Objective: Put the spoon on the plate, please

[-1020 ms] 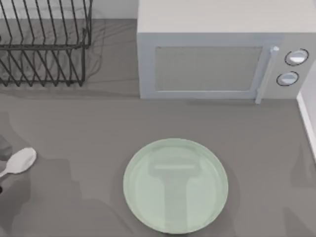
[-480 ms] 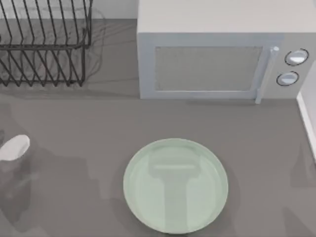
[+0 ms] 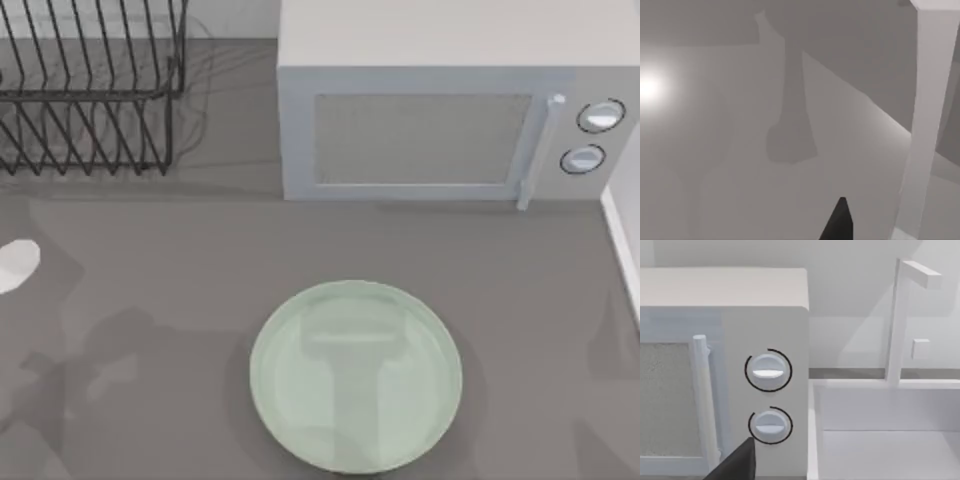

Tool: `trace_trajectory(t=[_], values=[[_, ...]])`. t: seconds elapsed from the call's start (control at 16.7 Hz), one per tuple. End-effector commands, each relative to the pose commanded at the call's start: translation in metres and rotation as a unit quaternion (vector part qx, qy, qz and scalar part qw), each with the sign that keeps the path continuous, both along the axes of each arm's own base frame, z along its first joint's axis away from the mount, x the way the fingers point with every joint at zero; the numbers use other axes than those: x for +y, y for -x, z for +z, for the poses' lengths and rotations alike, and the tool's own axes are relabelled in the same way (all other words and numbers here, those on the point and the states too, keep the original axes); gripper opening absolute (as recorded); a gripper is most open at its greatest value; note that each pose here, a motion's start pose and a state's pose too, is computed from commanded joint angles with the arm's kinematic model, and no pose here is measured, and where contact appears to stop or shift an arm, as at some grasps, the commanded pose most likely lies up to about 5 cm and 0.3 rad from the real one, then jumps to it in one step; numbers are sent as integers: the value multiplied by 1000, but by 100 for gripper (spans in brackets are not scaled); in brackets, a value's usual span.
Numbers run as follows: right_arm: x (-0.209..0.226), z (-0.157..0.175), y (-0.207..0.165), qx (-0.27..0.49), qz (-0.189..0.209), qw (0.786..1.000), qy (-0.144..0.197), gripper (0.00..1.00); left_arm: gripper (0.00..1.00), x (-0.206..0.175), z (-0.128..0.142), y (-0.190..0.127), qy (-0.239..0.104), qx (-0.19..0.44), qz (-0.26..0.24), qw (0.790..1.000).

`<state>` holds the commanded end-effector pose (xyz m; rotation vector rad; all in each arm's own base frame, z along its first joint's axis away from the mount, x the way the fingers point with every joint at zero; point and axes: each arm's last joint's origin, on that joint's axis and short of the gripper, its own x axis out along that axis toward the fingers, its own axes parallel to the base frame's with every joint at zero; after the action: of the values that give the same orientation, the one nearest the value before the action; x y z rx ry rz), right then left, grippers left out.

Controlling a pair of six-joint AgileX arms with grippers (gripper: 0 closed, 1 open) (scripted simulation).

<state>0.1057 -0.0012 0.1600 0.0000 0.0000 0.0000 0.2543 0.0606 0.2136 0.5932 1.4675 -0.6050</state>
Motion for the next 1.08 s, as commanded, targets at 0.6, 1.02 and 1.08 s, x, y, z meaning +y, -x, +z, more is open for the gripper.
trace_trajectory(t=[0.6, 1.02, 1.08], values=[[0, 0, 0, 0, 0, 1000, 0, 100, 0, -22, -2, -27, 0, 19, 87, 996], [0, 0, 0, 0, 0, 1000, 0, 100, 0, -99, -15, -68, -25, 55, 334, 941], [0, 0, 0, 0, 0, 1000, 0, 100, 0, -114, -18, -72, -32, 58, 378, 924]])
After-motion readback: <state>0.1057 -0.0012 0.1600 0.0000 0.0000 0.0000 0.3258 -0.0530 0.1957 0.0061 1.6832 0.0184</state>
